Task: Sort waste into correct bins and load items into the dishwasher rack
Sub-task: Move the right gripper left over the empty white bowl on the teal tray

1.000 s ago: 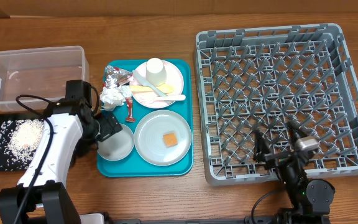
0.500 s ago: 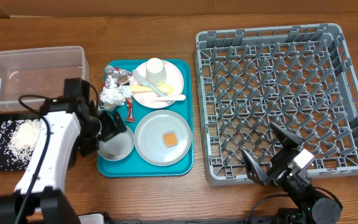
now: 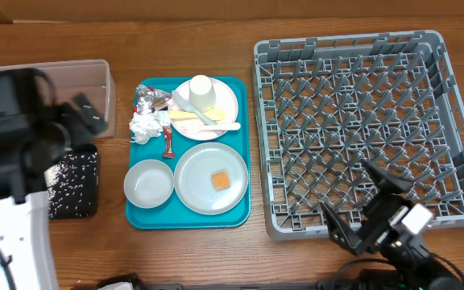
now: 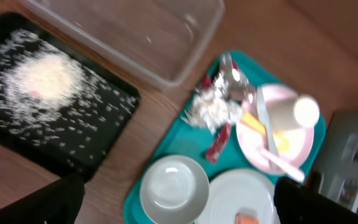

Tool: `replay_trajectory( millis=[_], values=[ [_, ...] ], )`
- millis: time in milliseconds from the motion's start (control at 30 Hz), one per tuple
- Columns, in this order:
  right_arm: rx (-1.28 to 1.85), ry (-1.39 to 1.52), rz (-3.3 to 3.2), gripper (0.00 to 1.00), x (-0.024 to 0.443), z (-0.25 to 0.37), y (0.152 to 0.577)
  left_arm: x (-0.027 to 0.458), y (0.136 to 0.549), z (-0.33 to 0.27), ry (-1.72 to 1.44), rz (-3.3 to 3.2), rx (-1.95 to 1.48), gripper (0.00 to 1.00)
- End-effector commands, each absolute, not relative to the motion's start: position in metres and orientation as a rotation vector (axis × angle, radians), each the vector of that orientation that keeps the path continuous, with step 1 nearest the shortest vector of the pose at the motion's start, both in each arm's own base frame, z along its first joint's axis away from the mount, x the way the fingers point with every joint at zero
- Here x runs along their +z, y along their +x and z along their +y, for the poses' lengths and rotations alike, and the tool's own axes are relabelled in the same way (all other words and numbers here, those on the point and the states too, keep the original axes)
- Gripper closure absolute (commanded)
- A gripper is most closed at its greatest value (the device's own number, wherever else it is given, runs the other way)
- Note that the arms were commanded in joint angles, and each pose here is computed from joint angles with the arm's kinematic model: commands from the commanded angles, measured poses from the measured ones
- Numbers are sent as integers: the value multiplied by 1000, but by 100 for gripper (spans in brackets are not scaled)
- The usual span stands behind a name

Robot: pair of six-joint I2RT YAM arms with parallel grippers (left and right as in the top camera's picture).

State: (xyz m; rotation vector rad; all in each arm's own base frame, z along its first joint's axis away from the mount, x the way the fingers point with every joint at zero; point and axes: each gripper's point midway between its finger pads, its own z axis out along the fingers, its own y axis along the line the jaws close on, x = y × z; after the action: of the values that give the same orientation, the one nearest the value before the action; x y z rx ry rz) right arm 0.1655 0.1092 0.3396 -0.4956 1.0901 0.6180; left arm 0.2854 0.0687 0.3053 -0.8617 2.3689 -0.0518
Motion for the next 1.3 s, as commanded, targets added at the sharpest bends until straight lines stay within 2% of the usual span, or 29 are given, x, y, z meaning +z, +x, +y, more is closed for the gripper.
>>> replay_trajectory(
  millis=[0,133,333,400,567,767,900,1100,1267],
  values=[
    [674,-571,1093,0,370,120,160,324,276,104,-1011,2254,18,0],
    [759,-688,1132,0,398,134,169,327,266,129,-1111,2199,56,0],
    [1019,-891,1190,0,429,169,191,325,265,130,-1125,2200,31,0],
    [1083,-952,1200,0,427,182,204,325,265,130,-1125,2200,32,0],
    [1254,-896,1304,0,405,201,248,321,261,129,-1136,2221,37,0],
    [1431,-834,1392,0,387,244,271,321,261,129,-1136,2221,37,0],
    [1289,-767,1499,0,370,286,285,321,261,129,-1136,2221,37,0],
    [721,-459,1792,0,359,294,318,321,261,129,-1136,2221,37,0],
    [774,-357,1857,0,355,306,314,321,261,129,-1136,2221,37,0]
  ],
)
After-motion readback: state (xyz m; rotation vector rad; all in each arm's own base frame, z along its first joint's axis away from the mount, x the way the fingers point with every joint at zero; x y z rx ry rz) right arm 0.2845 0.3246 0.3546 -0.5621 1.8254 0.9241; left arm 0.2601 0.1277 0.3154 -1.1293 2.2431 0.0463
